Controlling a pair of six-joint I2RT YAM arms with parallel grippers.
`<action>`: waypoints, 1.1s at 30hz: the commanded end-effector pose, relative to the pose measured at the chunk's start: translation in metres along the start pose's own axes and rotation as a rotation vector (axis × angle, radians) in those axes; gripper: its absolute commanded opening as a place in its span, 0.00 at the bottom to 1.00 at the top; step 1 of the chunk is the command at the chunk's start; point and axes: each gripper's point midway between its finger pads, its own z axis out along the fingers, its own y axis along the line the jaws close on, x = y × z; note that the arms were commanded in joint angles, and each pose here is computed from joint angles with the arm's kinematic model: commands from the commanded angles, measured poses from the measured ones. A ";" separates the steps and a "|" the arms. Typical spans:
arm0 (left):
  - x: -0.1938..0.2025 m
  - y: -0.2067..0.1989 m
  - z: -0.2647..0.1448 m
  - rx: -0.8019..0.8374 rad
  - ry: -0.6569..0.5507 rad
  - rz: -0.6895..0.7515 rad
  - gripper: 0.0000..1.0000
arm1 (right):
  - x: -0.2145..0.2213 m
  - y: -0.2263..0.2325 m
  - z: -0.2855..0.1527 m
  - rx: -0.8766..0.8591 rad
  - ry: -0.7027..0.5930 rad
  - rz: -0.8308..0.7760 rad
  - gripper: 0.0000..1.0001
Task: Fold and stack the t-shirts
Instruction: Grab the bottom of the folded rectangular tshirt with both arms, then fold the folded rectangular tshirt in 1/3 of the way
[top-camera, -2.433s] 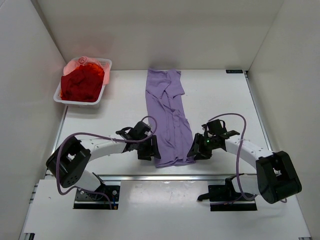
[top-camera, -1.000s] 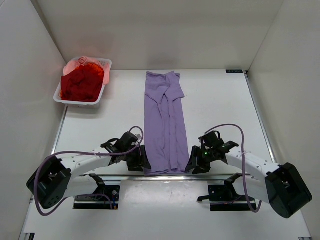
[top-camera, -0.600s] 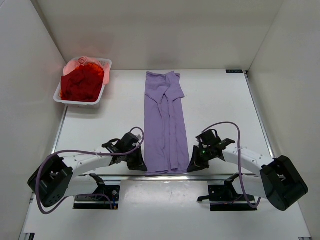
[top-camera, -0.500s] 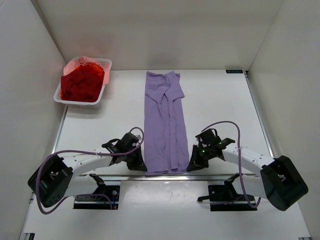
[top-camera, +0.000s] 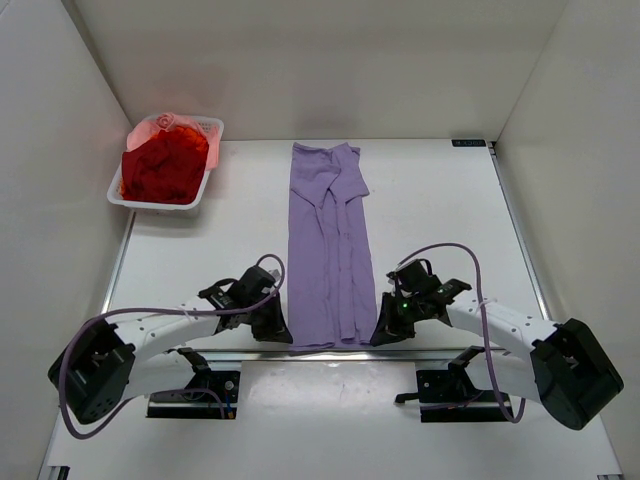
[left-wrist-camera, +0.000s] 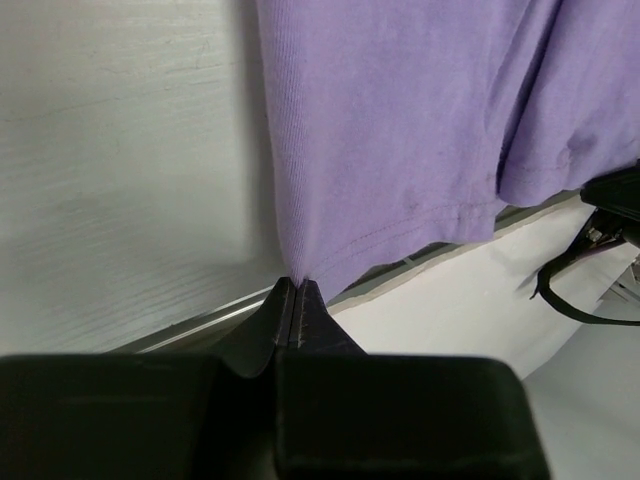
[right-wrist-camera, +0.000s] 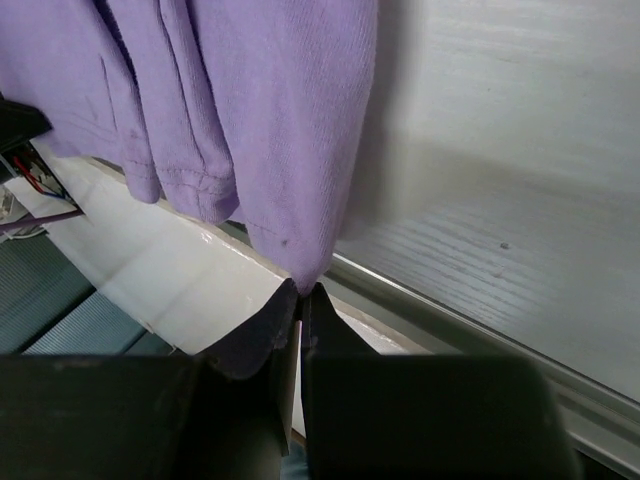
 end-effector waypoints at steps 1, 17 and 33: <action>0.004 0.001 -0.006 0.009 0.005 -0.006 0.00 | 0.006 0.006 -0.001 -0.027 0.014 0.001 0.00; -0.066 -0.030 -0.026 0.087 -0.070 -0.025 0.00 | -0.056 0.039 -0.028 -0.083 -0.006 -0.054 0.00; -0.364 -0.070 -0.031 0.113 -0.343 -0.103 0.46 | -0.338 0.047 -0.078 0.033 -0.288 -0.149 0.35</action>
